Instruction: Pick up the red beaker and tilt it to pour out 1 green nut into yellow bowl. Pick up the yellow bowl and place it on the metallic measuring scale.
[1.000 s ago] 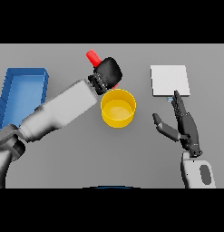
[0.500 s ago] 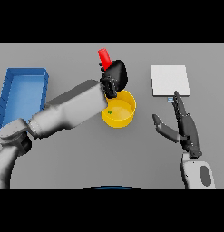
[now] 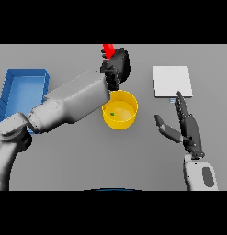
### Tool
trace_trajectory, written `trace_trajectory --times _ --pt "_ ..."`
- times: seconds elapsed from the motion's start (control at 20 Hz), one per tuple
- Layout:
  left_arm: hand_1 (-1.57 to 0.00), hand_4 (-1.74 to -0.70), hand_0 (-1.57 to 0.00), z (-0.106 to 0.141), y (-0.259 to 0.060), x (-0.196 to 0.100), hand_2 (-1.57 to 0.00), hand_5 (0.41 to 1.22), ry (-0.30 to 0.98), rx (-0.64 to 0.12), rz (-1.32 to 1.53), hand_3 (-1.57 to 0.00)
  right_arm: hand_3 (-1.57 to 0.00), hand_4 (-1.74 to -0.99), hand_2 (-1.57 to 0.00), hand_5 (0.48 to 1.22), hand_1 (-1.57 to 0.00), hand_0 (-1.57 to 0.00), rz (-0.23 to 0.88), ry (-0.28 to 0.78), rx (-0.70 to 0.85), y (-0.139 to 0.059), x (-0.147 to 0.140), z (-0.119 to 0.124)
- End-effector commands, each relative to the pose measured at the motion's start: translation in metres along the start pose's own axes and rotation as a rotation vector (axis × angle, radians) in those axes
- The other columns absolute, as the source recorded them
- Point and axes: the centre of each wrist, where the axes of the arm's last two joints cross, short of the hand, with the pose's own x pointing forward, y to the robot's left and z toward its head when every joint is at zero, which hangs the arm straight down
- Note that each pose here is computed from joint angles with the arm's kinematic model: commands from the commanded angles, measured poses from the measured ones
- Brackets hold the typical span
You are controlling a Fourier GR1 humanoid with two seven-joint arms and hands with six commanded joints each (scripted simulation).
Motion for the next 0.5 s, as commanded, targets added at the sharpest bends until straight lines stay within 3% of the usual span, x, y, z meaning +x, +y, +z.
trace_trajectory --times 0.0,0.05,0.15,0.25,0.45 --pt "-1.57 -1.74 -1.57 0.002 0.002 -0.017 -1.57 1.159 0.023 0.023 0.016 -1.57 0.0 -1.222 0.0 0.59 0.0 0.0 0.005 0.006 0.001 0.0 0.0 -0.002" --pt "-1.57 -1.74 -1.57 0.004 0.003 -0.027 -1.57 1.171 0.057 0.031 0.011 -1.57 0.0 -1.219 0.0 0.595 0.0 0.0 -0.004 -0.009 -0.003 -0.002 0.001 -0.002" --pt "-1.27 -1.64 -1.57 0.01 0.014 -0.052 -1.25 1.189 0.111 0.099 0.038 -1.57 0.0 -1.222 0.0 0.609 0.0 0.0 -0.006 -0.017 0.003 -0.002 0.002 -0.003" --pt "-1.38 -1.68 -1.57 0.02 0.016 -0.091 -1.37 1.201 0.204 0.119 0.061 -1.21 0.0 -1.231 0.0 0.62 0.0 0.0 -0.029 -0.008 0.014 -0.002 0.001 -0.005" --pt "-1.49 -1.55 -1.57 0.052 0.012 -0.175 -1.49 1.213 0.404 0.121 0.233 -1.42 0.0 -1.266 0.0 0.639 0.0 0.0 -0.022 -0.029 0.033 0.004 0.004 -0.002"
